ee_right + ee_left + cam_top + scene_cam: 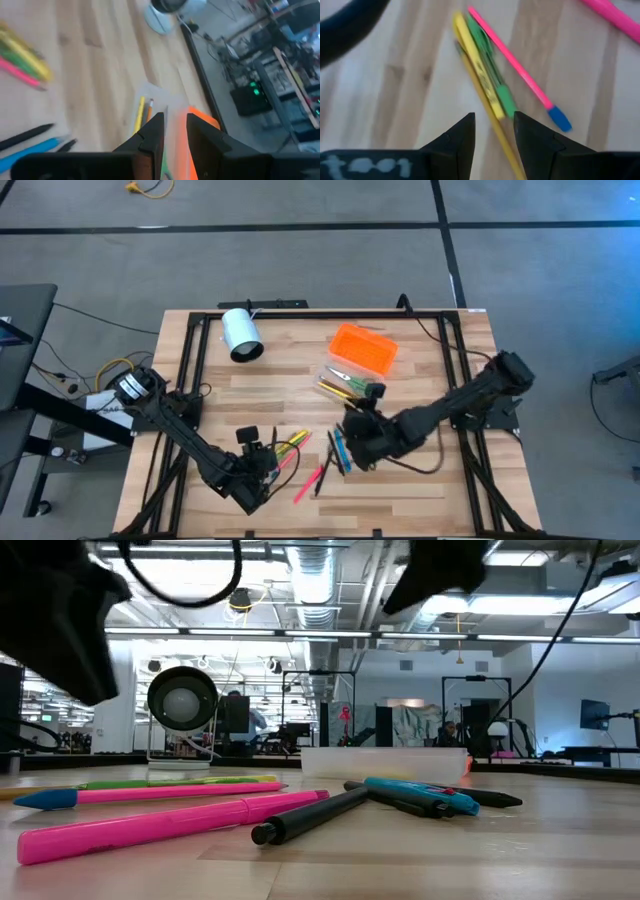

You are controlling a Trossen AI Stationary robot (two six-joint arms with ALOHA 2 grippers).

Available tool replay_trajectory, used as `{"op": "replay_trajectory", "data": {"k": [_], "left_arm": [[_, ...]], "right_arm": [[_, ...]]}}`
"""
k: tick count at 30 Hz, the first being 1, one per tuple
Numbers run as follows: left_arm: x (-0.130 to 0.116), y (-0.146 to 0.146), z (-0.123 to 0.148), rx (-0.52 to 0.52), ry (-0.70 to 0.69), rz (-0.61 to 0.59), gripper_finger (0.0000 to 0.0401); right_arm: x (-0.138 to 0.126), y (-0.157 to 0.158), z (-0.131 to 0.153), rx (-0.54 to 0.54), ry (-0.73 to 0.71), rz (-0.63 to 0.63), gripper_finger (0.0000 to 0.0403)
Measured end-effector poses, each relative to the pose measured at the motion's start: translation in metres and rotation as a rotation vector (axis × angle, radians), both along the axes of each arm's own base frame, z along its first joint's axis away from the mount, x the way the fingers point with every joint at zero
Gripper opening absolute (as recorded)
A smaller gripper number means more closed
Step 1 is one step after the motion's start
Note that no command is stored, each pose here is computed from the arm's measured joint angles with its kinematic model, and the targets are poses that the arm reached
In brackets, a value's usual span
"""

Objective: Pick & place school supplies into a supply box
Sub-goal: Put the yellow pencil into the supply box

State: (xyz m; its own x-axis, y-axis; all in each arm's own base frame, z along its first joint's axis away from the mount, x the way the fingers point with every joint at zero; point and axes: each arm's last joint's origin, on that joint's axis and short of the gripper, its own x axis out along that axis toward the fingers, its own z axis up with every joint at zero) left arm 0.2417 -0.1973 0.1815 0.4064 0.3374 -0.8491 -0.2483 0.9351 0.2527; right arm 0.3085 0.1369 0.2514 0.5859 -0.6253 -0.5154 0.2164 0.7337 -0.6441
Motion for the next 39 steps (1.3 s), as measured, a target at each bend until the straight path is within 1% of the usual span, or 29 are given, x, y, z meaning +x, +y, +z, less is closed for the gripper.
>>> {"op": "replay_trajectory", "data": {"k": [6,8,13,19,26,30,33,35,39], "left_arm": [[-0.013,0.008,-0.022,-0.068,0.105,0.064,0.0127],[-0.018,0.011,-0.030,-0.076,0.127,0.078,0.0127],[-0.021,0.014,-0.041,-0.094,0.118,0.077,0.0127],[-0.016,0.013,-0.040,-0.106,0.102,0.032,0.0127],[-0.010,0.017,-0.040,-0.140,0.126,0.034,0.0127],[-0.006,0.020,-0.040,-0.156,0.125,0.033,0.0127],[0.000,0.021,-0.040,-0.183,0.096,0.018,0.0127],[0.003,0.024,-0.042,-0.206,0.100,0.013,0.0127],[0.005,0.035,-0.046,-0.223,0.131,0.051,0.0127]], "right_arm": [[-0.037,0.030,0.019,0.030,-0.056,0.118,0.0077],[-0.051,0.040,0.023,0.038,-0.079,0.156,0.0077],[-0.087,0.064,0.032,0.028,-0.170,0.244,0.0077],[-0.123,0.083,0.034,0.008,-0.283,0.296,0.0077],[-0.143,0.094,0.033,0.038,-0.336,0.324,0.0077],[-0.149,0.096,0.032,0.059,-0.344,0.327,0.0077],[-0.152,0.096,0.032,0.077,-0.352,0.323,0.0077],[-0.153,0.097,0.031,0.088,-0.357,0.320,0.0077],[-0.154,0.099,0.019,0.065,-0.337,0.328,0.0077]]}}
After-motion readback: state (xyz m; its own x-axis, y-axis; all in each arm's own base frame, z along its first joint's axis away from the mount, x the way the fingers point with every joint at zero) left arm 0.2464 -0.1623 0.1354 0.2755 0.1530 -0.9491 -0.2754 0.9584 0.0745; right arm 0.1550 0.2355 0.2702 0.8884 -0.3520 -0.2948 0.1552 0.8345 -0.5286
